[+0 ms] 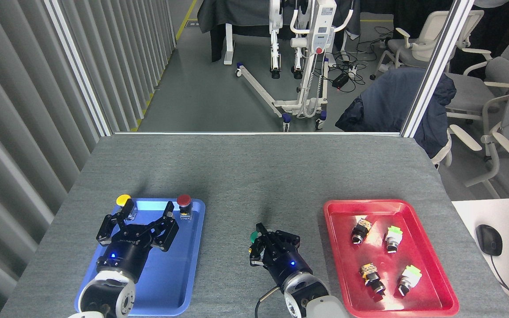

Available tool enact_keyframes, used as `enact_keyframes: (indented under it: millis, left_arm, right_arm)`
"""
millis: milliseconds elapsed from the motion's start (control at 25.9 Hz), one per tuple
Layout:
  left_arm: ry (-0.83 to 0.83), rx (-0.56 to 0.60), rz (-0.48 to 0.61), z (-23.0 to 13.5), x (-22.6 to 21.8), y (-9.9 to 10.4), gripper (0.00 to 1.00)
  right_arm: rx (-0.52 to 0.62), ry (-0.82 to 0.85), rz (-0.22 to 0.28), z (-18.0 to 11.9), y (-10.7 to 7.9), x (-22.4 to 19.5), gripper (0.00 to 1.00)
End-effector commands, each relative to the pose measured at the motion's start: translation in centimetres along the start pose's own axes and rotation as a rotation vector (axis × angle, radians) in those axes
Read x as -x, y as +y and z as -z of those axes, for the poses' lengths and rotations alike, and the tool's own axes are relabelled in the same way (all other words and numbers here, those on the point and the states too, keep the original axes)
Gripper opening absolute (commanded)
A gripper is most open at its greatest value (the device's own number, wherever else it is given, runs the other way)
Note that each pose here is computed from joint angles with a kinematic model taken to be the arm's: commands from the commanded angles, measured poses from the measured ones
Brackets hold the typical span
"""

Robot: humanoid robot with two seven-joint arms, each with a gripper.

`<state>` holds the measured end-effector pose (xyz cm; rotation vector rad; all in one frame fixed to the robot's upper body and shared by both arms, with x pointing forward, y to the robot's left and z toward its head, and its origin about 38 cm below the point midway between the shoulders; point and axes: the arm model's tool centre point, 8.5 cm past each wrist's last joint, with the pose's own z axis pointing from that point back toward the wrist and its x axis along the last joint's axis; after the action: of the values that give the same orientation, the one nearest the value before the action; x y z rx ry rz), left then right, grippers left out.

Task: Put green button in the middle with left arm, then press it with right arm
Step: 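Press down on the green button with the right gripper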

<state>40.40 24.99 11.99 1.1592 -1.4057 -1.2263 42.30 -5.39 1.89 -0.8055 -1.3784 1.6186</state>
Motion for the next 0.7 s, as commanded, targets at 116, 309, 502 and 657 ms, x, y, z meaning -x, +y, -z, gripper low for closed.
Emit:
enact_keyframes:
  millis: [116,309,502,657]
  left_arm:
    - [-0.003,-0.001,-0.005,0.0,-0.2,-0.1,0.98]
    - [-0.003,0.017,-0.008,-0.6,-0.2,-0.7,0.98]
    - [-0.004,0.025,-0.009,-0.8,-0.2,-1.0,0.98]
    - [-0.006,0.029,-0.008,-0.9,-0.2,-1.2,0.98]
  right_arm:
    - [-0.024,-0.017,0.001,0.7,0.4,-0.7,0.0]
    - [-0.025,-0.014,0.004,0.7,0.4,-0.6,0.0]
    - [-0.045,-0.006,0.009,0.6,1.1,-0.4,0.0]
    - [-0.068,-0.008,0.012,0.5,1.9,-0.4,0.0]
